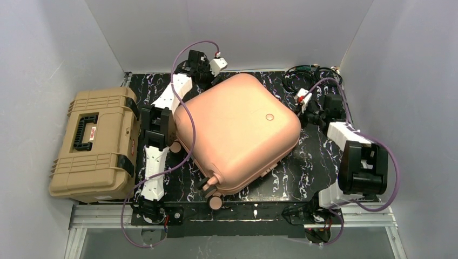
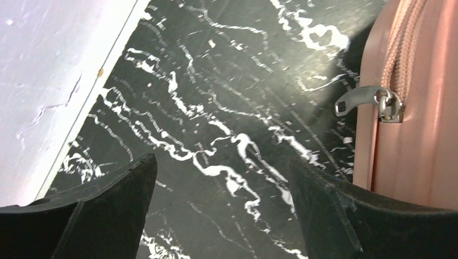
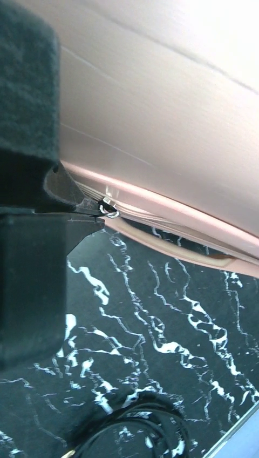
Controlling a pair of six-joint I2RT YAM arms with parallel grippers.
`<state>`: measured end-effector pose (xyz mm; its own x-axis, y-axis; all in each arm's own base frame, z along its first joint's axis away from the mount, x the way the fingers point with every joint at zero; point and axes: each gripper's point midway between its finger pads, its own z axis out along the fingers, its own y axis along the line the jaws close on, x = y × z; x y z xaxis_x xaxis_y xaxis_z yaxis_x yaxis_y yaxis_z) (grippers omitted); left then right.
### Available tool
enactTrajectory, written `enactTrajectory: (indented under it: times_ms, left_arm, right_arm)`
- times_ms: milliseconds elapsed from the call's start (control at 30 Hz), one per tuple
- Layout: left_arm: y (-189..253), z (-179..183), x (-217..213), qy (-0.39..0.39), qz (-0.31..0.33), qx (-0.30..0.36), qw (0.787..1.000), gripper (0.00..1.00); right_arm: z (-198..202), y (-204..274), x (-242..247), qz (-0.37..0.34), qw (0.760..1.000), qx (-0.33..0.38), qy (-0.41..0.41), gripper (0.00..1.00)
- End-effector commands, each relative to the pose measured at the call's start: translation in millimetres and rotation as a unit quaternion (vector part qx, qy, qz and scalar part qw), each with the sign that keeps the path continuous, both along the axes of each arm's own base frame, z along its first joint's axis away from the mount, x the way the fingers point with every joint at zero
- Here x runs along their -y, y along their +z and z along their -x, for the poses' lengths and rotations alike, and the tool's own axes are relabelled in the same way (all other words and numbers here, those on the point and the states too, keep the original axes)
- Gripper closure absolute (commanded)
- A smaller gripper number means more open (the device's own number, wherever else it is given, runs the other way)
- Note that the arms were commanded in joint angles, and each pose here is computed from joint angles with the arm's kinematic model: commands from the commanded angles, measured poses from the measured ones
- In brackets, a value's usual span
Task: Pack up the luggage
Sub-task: Zip the luggage at the center of the board.
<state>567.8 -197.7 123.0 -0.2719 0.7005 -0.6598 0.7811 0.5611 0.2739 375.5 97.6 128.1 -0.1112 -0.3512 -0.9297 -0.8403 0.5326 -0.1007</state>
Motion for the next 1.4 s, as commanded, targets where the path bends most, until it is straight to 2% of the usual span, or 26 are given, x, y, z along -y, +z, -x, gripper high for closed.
enactTrajectory:
  times_ms: [0, 300, 367, 433, 567, 667, 733, 900, 1000, 1233, 1367]
  left_arm:
    - [-9, 118, 117, -0.194, 0.054, -0.120, 0.972, 0.11]
    - [-8, 127, 134, -0.208, 0.048, -0.116, 0.970, 0.11]
    - [-5, 119, 133, -0.190, 0.046, -0.107, 0.975, 0.10]
    - [5, 101, 126, -0.139, 0.035, -0.080, 0.986, 0.03]
    - [57, 59, 89, -0.030, 0.038, -0.001, 0.999, 0.02]
    - [121, 40, 47, 0.048, 0.072, 0.045, 0.995, 0.02]
    - [170, 42, 13, 0.091, 0.089, 0.081, 0.989, 0.02]
    - [247, 88, -73, 0.159, 0.100, 0.134, 0.973, 0.02]
    - [248, 135, -116, 0.185, 0.064, 0.143, 0.970, 0.02]
    - [163, 261, -138, 0.114, 0.005, 0.070, 0.991, 0.02]
    - [109, 301, -137, 0.086, -0.003, 0.014, 0.996, 0.02]
  right_arm:
    - [-63, 71, -19, 0.008, 0.985, 0.169, 0.032, 0.99]
    - [-114, 56, -90, -0.009, 0.989, 0.135, 0.063, 0.99]
    - [-126, 59, -99, -0.022, 0.991, 0.123, 0.051, 0.99]
    - [-139, 64, -99, -0.038, 0.992, 0.114, 0.027, 0.99]
    - [-151, 58, -83, -0.022, 0.993, 0.111, -0.027, 0.99]
    - [-154, 48, -70, -0.011, 0.993, 0.102, -0.055, 0.99]
    - [-159, 44, -61, -0.010, 0.992, 0.093, -0.079, 0.99]
    - [-168, 46, -35, -0.029, 0.986, 0.081, -0.141, 0.99]
    - [-172, 52, -13, -0.040, 0.978, 0.081, -0.187, 0.99]
    - [-168, 54, 41, -0.044, 0.964, 0.075, -0.252, 0.99]
    - [-158, 54, 61, -0.041, 0.961, 0.075, -0.265, 0.99]
